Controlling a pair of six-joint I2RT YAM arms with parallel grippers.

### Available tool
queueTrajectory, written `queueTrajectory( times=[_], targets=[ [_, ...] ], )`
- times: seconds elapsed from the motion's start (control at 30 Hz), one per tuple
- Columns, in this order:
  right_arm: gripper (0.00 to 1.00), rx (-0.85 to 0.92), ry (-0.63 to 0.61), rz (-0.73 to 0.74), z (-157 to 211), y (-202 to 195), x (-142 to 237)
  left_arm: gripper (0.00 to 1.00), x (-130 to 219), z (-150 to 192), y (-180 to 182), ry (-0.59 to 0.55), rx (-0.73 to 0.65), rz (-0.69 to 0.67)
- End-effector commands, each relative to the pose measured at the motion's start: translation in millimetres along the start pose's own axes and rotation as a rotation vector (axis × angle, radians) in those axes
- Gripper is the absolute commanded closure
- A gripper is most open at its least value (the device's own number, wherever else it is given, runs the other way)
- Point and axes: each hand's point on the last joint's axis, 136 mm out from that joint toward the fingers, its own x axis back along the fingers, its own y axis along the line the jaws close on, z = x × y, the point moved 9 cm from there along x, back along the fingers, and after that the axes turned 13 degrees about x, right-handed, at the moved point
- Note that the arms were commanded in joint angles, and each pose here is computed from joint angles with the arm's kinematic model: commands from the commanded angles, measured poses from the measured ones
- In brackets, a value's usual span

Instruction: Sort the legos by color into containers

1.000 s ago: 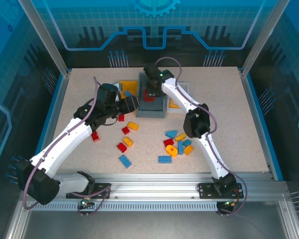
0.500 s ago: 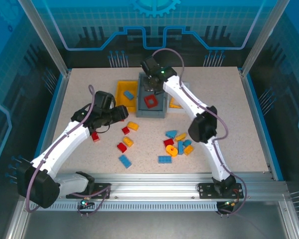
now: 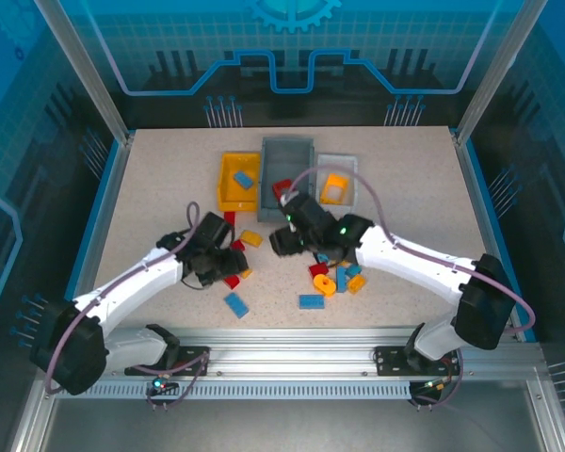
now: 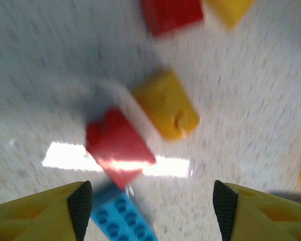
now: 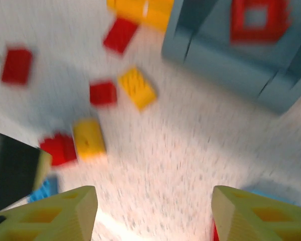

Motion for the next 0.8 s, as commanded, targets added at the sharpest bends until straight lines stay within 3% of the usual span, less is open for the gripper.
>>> queueTrajectory(
  times=[0.0, 0.23, 0.4, 0.5, 0.6, 0.67, 0.77],
  targets=[
    [0.33, 0.04, -0.054, -0.13, 18.4, 27.9, 8.1, 0.3, -11.9, 27.6, 20.6, 0.064, 0.14, -0.075],
    [0.31, 0.066, -0.025, -0.15, 47.7, 44.6, 10.7, 0.3, -37.3, 38.8, 26.7, 0.1, 0.214, -0.081],
    [0.32, 0.046, -0.058, -0.109, 48.8, 37.5, 21.1, 0.38, -52.7, 39.4, 28.4, 0.1, 0.21, -0.115],
    [0.33, 0.036, -0.079, -0.089, 48.1, 33.6, 28.5, 0.51, -59.1, 39.5, 27.8, 0.101, 0.213, -0.114],
    [0.34, -0.001, -0.123, -0.07, 48.8, 26.1, 38.7, 0.75, -49.9, 37.3, 22.8, 0.081, 0.214, -0.079],
    [0.35, -0.038, -0.175, -0.066, 45.4, 19.9, 49.5, 0.83, -31.1, 33.8, 16.4, 0.045, 0.195, -0.047],
    [0.35, -0.098, -0.23, -0.052, 54.4, 5.1, 56.2, 0.86, 12.3, 20.3, -0.7, -0.053, 0.137, 0.013]
  ],
)
